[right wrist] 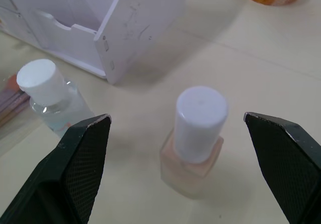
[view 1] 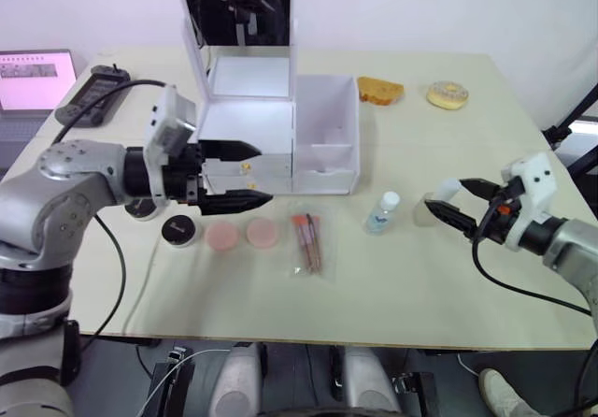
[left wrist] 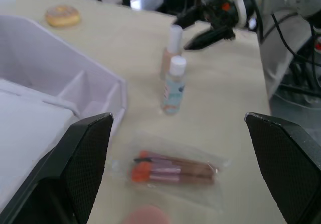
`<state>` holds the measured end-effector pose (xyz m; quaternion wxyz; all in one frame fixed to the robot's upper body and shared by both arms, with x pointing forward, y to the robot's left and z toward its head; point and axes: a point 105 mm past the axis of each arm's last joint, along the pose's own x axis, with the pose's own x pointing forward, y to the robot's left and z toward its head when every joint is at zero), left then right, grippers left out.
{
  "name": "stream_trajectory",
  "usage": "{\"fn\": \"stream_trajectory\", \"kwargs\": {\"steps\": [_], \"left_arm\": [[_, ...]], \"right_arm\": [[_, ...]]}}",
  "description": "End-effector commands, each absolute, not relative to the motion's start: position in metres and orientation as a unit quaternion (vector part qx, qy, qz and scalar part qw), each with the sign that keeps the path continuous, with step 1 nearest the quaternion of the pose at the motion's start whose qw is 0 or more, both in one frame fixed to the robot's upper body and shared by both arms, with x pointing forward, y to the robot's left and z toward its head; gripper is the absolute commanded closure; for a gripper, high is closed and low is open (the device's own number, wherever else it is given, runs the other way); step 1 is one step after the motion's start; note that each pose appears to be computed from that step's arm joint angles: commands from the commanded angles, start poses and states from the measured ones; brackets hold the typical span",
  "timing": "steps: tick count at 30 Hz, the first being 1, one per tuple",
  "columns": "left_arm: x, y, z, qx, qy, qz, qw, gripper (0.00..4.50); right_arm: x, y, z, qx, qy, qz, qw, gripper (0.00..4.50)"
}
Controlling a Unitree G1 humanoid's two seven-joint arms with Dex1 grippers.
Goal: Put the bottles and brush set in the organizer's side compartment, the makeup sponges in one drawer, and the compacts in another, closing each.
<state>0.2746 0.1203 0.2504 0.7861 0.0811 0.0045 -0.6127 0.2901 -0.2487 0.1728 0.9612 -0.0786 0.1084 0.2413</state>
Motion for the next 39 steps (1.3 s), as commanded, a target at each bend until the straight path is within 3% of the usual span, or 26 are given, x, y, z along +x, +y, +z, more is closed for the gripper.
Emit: {"fn": "stream_trajectory", "kwargs": {"steps": [1, 6, 7, 9, 14, 15, 28, 33, 39], "left_arm": [[0.270, 0.118, 0.263, 0.092, -0.044, -0.606, 0.789, 0.06], [0.270, 0.119, 0.259, 0.095, -0.041, -0.600, 0.793, 0.06], [0.271, 0.119, 0.259, 0.098, -0.040, -0.598, 0.795, 0.02], [0.272, 0.120, 0.258, 0.098, -0.041, -0.596, 0.796, 0.00], [0.274, 0.119, 0.256, 0.095, -0.041, -0.595, 0.797, 0.00], [0.274, 0.119, 0.256, 0.092, -0.041, -0.594, 0.798, 0.00], [0.277, 0.123, 0.250, 0.087, -0.034, -0.581, 0.809, 0.00], [0.281, 0.129, 0.246, 0.085, -0.036, -0.567, 0.818, 0.00], [0.282, 0.149, 0.235, 0.085, -0.041, -0.531, 0.842, 0.00]], "right_arm": [[0.294, -0.250, 0.177, -0.082, 0.092, 0.239, 0.963, 0.00], [0.299, -0.251, 0.172, -0.077, 0.093, 0.238, 0.964, 0.00], [0.301, -0.251, 0.171, -0.077, 0.093, 0.238, 0.964, 0.25], [0.302, -0.251, 0.169, -0.077, 0.093, 0.238, 0.964, 0.91], [0.307, -0.250, 0.169, -0.069, 0.081, 0.247, 0.963, 3.41], [0.307, -0.249, 0.169, -0.066, 0.078, 0.249, 0.963, 3.72], [0.300, -0.246, 0.198, -0.074, 0.037, 0.281, 0.956, 3.72], [0.302, -0.243, 0.222, -0.091, 0.026, 0.304, 0.948, 3.72], [0.311, -0.215, 0.269, -0.112, 0.003, 0.387, 0.915, 3.72]]}}
